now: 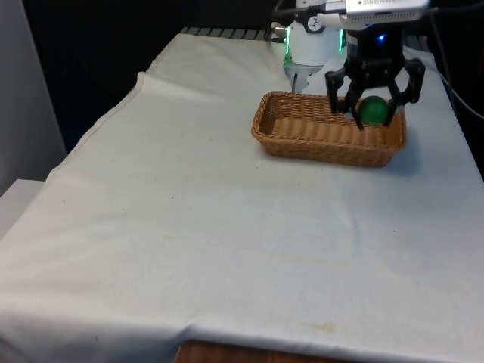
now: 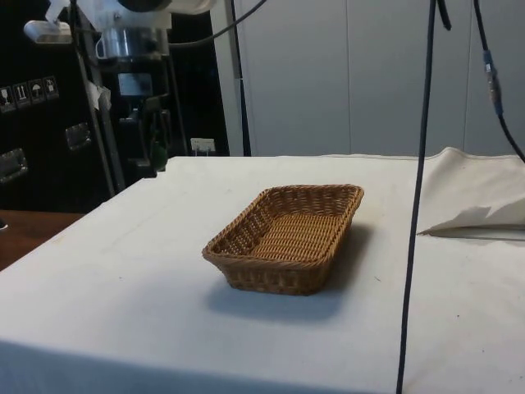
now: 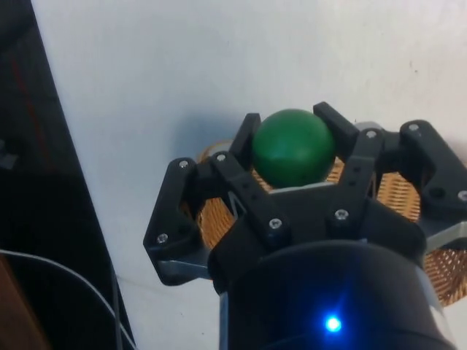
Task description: Pick up the ball and place it into the basket.
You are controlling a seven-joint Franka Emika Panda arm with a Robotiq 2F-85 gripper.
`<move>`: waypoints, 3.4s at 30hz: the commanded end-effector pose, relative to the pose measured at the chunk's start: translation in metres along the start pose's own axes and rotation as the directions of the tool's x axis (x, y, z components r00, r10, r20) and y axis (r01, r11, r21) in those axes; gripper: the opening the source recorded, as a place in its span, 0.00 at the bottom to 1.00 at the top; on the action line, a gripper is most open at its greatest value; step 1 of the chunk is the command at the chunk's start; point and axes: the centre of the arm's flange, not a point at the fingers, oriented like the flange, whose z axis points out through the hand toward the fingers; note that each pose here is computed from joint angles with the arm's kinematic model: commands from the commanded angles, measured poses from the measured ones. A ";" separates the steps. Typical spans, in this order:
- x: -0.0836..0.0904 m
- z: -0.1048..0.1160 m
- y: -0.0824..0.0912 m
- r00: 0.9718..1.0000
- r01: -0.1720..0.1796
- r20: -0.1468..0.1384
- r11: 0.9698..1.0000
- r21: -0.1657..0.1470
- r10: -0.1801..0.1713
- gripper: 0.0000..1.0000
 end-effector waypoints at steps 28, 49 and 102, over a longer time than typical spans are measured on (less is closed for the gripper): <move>-0.059 -0.004 -0.019 0.999 -0.051 0.013 0.999 0.002 0.051 0.00; -0.104 0.010 -0.029 0.998 -0.060 -0.004 0.998 0.017 0.060 0.00; -0.179 0.125 -0.040 0.985 -0.169 -0.032 0.984 -0.052 0.168 0.00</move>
